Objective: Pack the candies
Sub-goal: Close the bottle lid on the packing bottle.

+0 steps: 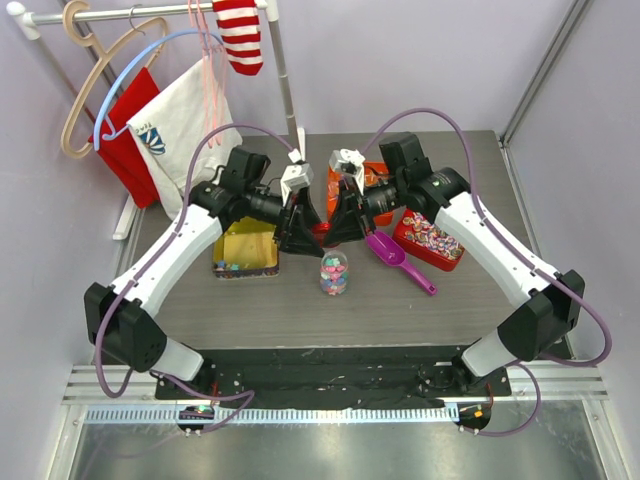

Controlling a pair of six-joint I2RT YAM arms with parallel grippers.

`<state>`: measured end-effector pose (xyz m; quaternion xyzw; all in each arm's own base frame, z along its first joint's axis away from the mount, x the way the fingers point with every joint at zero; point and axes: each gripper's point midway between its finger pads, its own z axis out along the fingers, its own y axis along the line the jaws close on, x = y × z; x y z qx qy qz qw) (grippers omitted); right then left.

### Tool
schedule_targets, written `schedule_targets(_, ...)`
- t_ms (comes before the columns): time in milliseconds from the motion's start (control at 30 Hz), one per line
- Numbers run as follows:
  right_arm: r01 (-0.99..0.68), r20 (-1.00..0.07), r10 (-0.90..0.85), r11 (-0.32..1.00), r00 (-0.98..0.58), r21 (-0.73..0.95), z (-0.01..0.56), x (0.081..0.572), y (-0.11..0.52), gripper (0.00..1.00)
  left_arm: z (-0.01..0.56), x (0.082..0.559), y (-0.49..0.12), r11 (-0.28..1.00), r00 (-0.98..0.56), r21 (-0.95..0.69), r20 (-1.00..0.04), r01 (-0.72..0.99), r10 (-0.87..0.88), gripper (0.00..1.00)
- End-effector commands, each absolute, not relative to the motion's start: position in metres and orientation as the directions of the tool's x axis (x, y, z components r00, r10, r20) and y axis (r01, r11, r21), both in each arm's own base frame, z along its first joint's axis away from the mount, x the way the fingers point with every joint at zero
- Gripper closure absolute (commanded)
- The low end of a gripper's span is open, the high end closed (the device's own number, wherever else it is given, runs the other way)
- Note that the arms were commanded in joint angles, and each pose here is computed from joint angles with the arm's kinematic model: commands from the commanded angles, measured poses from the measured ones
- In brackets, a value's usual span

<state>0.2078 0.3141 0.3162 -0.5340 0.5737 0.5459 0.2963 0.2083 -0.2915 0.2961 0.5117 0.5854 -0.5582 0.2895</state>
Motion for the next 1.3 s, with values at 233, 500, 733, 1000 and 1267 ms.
schedule_targets(233, -0.944, -0.938, -0.26, -0.176, -0.23, 0.28, 0.325, 0.215, 0.317, 0.99, 0.306, 0.209, -0.297, -0.152, -0.246, -0.291, -0.934, 0.945, 0.259, 0.64)
schedule_targets(500, -0.949, -0.937, -0.258, -0.148, -0.235, 0.278, 0.324, 0.222, 0.312, 0.99, 0.309, 0.206, -0.294, -0.147, -0.23, -0.273, -0.938, 0.951, 0.258, 0.66)
schedule_targets(733, -0.965, -0.937, -0.27, -0.075, -0.224, 0.252, 0.318, 0.232, 0.307, 0.85, 0.312, 0.204, -0.293, -0.155, -0.228, -0.272, -0.94, 0.95, 0.254, 0.99)
schedule_targets(1000, -0.982, -0.939, -0.288, 0.036, -0.189, 0.187, 0.316, 0.248, 0.3, 0.51, 0.313, 0.201, -0.292, -0.156, -0.23, -0.275, -0.939, 0.949, 0.256, 1.0)
schedule_targets(1267, -0.953, -0.902, -0.431, 0.269, 0.011, -0.14, 0.327, 0.278, 0.256, 0.24, 0.304, 0.196, -0.287, -0.141, -0.248, -0.302, -0.919, 0.943, 0.306, 1.0)
